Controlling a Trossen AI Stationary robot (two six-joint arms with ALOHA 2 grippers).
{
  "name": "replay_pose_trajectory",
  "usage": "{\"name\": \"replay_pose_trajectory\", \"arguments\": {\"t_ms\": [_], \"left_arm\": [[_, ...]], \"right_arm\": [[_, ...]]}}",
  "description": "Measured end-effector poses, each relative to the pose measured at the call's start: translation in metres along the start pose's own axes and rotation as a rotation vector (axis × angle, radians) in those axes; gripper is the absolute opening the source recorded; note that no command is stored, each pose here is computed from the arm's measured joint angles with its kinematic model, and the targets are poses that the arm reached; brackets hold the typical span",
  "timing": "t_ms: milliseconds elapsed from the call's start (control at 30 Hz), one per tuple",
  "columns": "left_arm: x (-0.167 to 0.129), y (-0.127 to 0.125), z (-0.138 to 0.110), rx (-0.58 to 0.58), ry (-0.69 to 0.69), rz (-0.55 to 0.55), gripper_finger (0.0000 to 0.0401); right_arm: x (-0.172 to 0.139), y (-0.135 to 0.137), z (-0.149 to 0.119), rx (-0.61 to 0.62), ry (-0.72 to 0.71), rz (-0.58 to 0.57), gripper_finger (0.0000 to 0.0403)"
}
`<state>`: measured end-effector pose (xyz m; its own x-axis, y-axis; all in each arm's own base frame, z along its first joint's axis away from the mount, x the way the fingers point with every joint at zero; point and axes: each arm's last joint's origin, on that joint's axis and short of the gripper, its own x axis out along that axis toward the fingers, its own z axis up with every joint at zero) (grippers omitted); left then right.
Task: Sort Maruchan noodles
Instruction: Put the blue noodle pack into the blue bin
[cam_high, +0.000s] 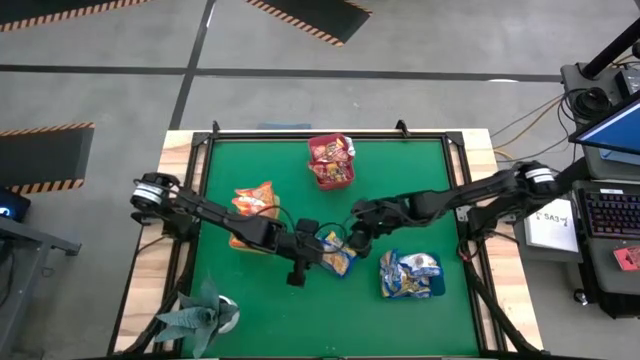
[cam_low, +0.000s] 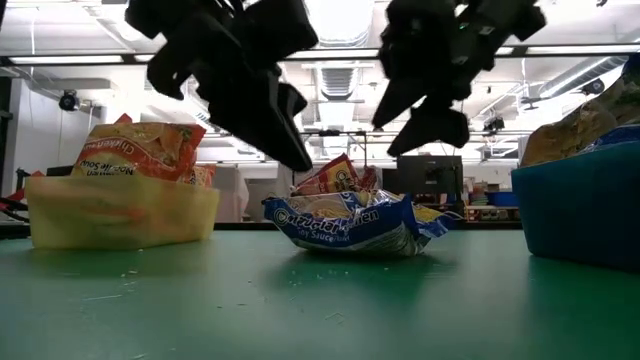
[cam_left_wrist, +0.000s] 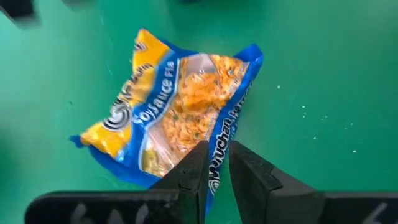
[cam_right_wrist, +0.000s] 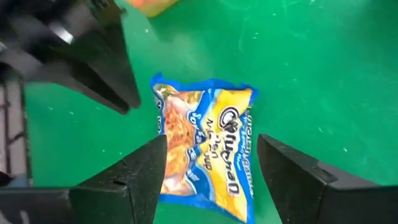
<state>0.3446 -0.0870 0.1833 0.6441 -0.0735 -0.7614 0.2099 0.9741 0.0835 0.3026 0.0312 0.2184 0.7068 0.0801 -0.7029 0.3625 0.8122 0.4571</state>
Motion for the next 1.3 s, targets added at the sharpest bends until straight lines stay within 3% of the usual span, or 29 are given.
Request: {"name": "replay_pose_trajectory", "arguments": {"t_ms": [467,767,1300], "left_arm": [[-0.057,-0.001,0.010,0.113,-0.143,0.078,0.0043],[-0.106,0.000,-0.003,0.081,-0.345,0.153,0.0043],[-0.158,0.006,-0.038,0.129,-0.635,0.195,0.0043]], "right_arm": [[0.048,0.019,0.017,-0.115,0.214,-0.144,0.0226],[0.059,0.025,0.019,-0.121,0.230,-0.155,0.0225],[0.072,0.021,0.009,-0.136,0.248,-0.169,0.0224]]}}
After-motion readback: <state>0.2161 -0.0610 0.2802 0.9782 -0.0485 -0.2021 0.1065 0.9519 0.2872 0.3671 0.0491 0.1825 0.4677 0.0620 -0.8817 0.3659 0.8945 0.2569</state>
